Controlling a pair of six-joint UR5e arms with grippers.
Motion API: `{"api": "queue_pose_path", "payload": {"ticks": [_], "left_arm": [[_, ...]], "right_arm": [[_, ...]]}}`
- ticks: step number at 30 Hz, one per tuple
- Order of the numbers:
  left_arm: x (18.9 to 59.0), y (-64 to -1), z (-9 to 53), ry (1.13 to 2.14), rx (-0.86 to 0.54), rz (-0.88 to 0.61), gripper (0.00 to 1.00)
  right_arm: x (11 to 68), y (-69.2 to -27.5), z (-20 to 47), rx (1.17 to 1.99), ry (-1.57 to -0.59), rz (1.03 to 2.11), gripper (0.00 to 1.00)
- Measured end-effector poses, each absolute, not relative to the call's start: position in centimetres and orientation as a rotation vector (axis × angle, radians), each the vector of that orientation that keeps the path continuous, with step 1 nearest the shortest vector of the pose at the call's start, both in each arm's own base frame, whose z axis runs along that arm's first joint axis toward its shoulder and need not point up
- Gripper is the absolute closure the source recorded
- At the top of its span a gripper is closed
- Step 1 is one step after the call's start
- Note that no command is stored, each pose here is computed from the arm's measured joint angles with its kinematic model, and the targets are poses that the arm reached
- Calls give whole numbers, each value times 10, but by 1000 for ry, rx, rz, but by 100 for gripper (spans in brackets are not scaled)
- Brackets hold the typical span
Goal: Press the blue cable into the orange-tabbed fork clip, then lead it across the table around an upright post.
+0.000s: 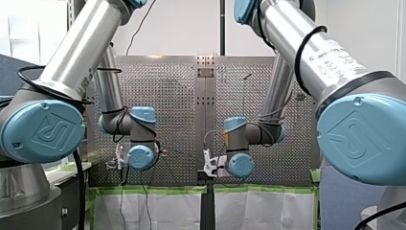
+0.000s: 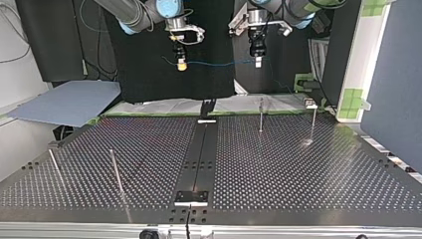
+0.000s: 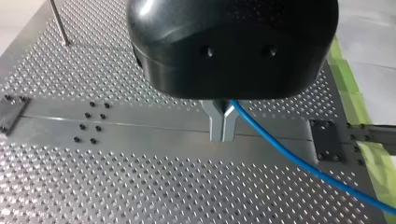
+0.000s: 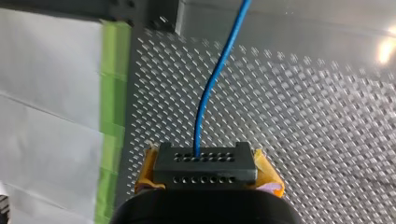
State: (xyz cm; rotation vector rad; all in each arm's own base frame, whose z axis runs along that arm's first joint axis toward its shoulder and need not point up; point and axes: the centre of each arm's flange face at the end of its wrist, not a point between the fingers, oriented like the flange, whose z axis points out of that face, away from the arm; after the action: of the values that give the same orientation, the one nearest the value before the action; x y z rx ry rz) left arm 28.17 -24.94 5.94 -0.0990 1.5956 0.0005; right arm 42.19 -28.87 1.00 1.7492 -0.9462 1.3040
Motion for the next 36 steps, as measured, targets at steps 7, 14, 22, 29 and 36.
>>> {"api": "queue_pose_path", "payload": {"ticks": [7, 14, 22, 29, 36], "left_arm": [[283, -245, 75, 1551, -145, -43, 100], [296, -240, 96, 1521, -181, -56, 100], [318, -226, 117, 1478, -192, -63, 100], [343, -215, 108, 1462, -182, -53, 100], [367, -198, 90, 1483, -188, -17, 100]], "right_arm": [[427, -307, 45, 1693, -995, 1393, 100], [446, -332, 94, 1629, -963, 1530, 100], [473, -349, 114, 1625, -906, 1612, 100], [482, -353, 87, 1641, -899, 1623, 100], [487, -357, 60, 1672, -905, 1608, 100]]}}
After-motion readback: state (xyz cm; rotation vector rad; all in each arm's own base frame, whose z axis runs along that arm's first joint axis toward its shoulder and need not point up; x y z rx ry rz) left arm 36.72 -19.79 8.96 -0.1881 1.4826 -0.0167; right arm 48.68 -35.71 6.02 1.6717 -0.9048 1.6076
